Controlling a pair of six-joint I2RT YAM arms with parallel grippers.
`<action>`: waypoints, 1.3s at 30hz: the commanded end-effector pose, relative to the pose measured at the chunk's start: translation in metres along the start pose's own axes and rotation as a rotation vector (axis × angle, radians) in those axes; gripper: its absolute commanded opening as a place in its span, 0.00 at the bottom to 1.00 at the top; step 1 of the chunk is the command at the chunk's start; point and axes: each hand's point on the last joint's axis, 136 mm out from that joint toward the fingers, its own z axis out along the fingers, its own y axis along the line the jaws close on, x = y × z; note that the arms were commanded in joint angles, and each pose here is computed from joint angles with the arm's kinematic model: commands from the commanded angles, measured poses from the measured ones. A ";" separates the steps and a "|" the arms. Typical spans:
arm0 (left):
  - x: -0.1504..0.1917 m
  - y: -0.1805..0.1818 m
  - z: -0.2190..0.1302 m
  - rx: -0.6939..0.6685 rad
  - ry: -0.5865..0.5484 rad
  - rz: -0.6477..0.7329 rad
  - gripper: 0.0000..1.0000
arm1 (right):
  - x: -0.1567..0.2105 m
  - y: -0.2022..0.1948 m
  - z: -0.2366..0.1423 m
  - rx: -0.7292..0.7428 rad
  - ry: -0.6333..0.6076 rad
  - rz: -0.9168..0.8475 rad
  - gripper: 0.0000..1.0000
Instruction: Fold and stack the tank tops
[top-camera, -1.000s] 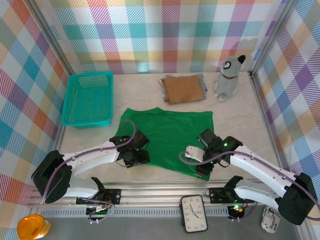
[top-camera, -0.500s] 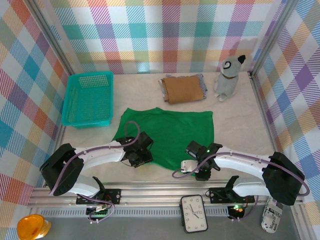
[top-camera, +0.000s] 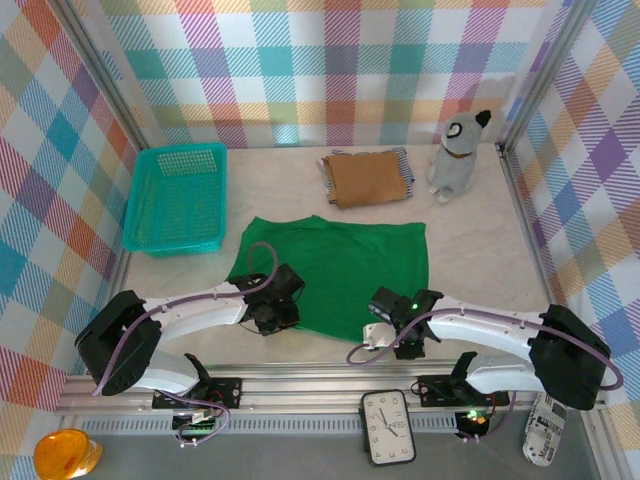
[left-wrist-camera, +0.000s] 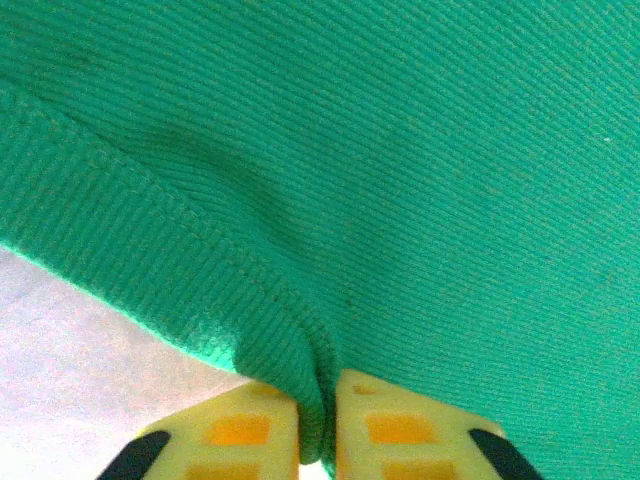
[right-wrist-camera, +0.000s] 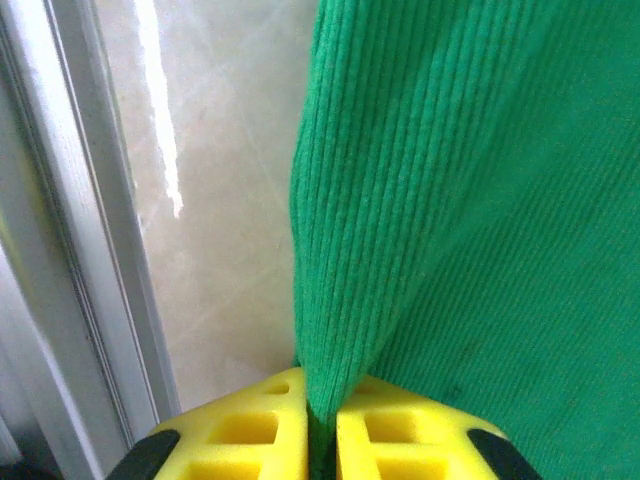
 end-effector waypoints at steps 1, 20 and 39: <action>0.002 0.005 -0.009 -0.013 -0.009 0.020 0.10 | 0.016 0.011 -0.003 -0.019 0.054 -0.021 0.11; -0.015 -0.021 -0.027 -0.022 0.058 0.155 0.01 | 0.007 -0.017 -0.034 0.000 -0.077 0.085 0.00; -0.051 -0.042 -0.011 -0.024 0.194 0.273 0.02 | 0.016 -0.078 -0.024 0.074 -0.110 0.213 0.01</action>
